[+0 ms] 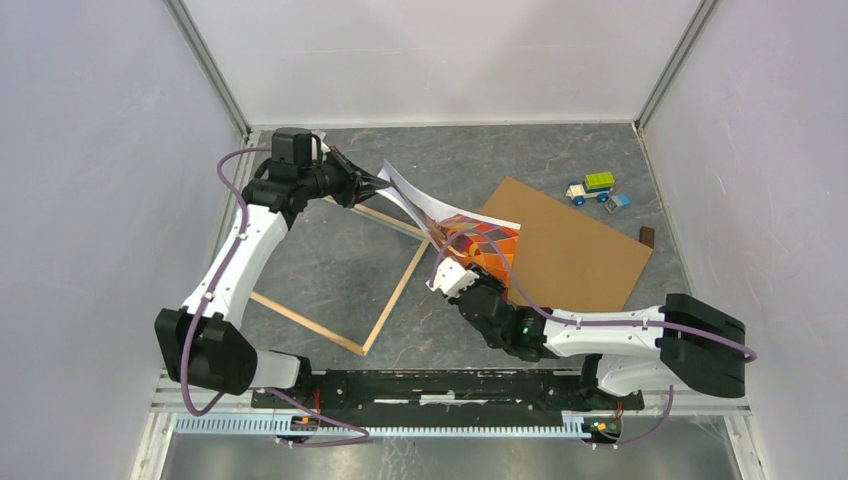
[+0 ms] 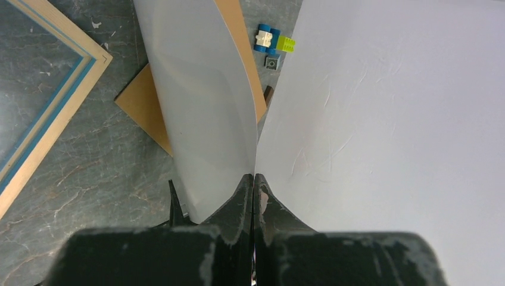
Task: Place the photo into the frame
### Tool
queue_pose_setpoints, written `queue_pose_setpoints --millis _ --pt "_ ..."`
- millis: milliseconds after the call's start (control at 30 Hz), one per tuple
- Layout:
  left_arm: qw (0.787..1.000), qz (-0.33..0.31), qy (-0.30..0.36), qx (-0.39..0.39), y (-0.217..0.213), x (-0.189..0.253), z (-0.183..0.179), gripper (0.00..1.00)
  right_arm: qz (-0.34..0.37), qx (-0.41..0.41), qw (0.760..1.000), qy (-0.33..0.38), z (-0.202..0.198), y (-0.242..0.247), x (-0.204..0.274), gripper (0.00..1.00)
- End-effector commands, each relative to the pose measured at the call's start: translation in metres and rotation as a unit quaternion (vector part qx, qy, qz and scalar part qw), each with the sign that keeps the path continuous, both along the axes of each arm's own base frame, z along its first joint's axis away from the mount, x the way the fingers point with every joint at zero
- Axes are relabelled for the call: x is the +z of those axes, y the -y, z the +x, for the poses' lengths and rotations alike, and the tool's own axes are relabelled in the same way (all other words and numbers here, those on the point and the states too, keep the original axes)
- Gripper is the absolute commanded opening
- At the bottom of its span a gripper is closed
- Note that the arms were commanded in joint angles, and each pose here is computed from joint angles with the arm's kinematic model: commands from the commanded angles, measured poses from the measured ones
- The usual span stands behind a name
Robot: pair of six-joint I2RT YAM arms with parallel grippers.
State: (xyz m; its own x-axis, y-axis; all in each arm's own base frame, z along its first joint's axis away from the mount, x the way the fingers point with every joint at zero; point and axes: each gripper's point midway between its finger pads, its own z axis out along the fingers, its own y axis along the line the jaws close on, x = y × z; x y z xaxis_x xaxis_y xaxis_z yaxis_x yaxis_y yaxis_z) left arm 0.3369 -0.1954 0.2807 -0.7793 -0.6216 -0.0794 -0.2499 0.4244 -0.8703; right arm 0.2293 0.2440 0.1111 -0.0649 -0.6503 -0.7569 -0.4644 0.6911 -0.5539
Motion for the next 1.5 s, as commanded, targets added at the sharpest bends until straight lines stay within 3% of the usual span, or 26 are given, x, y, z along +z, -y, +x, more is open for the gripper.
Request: queue_pose_setpoints --millis 0,67,100,133,200,233,267,333,500,600,733,833,967,1100,1167,1233,1300,1367,1467 --pt "0.999 -0.037 0.012 0.0 0.002 0.023 -0.004 0.02 0.055 -0.016 0.998 0.025 0.007 -0.007 0.029 0.38" --pt "0.999 -0.034 0.005 0.005 0.0 0.017 -0.005 0.04 0.063 -0.013 0.998 0.022 0.006 -0.008 0.033 0.23" --pt "0.999 -0.031 0.005 0.008 -0.002 0.014 -0.006 0.1 0.065 -0.012 0.998 0.021 0.005 -0.008 0.034 0.12" --pt "0.999 -0.029 0.012 0.008 -0.003 0.015 -0.006 0.23 0.069 -0.013 0.997 0.021 0.005 -0.007 0.038 0.04" --pt "0.999 -0.016 0.03 0.006 -0.006 0.016 -0.007 0.45 0.069 -0.021 0.997 0.017 0.005 -0.005 0.044 0.0" --pt "0.999 -0.008 0.034 0.008 -0.008 0.016 -0.008 0.7 0.075 -0.025 0.997 0.016 0.005 -0.004 0.049 0.0" --pt "0.999 0.004 0.041 0.009 -0.011 0.015 -0.009 0.84 0.08 -0.026 0.996 0.013 0.005 -0.005 0.054 0.0" --pt "0.998 0.035 0.06 0.012 -0.02 0.02 -0.011 0.99 0.095 -0.026 0.995 0.004 0.003 -0.006 0.067 0.0" --pt "0.966 0.203 0.14 0.073 -0.074 0.049 -0.02 1.0 0.111 -0.006 0.993 -0.026 -0.003 -0.012 0.091 0.0" --pt "0.939 0.25 0.188 0.146 -0.109 0.085 -0.041 1.0 0.137 0.028 0.989 -0.043 -0.006 -0.026 0.112 0.0" --pt "0.904 0.203 0.295 0.232 -0.13 0.162 -0.079 1.0 0.16 0.064 0.983 -0.061 -0.008 -0.052 0.139 0.0" --pt "0.887 0.161 0.361 0.237 -0.128 0.206 -0.107 1.0 0.186 0.111 0.972 -0.092 -0.016 -0.083 0.161 0.0" --pt "0.881 0.137 0.407 0.2 -0.116 0.226 -0.132 1.0 0.22 0.19 0.947 -0.135 -0.034 -0.126 0.196 0.0" --pt "0.87 0.153 0.436 0.172 -0.113 0.234 -0.151 1.0 0.275 0.252 0.909 -0.185 -0.056 -0.163 0.239 0.0" --pt "0.867 0.168 0.442 0.155 -0.112 0.237 -0.16 1.0 0.276 0.254 0.902 -0.213 -0.056 -0.18 0.246 0.0" --pt "0.868 0.185 0.438 0.145 -0.113 0.237 -0.163 1.0 0.288 0.28 0.88 -0.254 -0.058 -0.201 0.249 0.0" --pt "0.868 0.191 0.439 0.132 -0.11 0.233 -0.161 1.0 0.33 0.314 0.832 -0.317 -0.058 -0.215 0.245 0.0" --pt "0.872 0.194 0.433 0.119 -0.106 0.225 -0.157 1.0 0.377 0.357 0.767 -0.377 -0.063 -0.216 0.238 0.0" --pt "0.882 0.201 0.416 0.088 -0.097 0.205 -0.145 1.0 0.428 0.353 0.724 -0.411 -0.041 -0.2 0.211 0.0"
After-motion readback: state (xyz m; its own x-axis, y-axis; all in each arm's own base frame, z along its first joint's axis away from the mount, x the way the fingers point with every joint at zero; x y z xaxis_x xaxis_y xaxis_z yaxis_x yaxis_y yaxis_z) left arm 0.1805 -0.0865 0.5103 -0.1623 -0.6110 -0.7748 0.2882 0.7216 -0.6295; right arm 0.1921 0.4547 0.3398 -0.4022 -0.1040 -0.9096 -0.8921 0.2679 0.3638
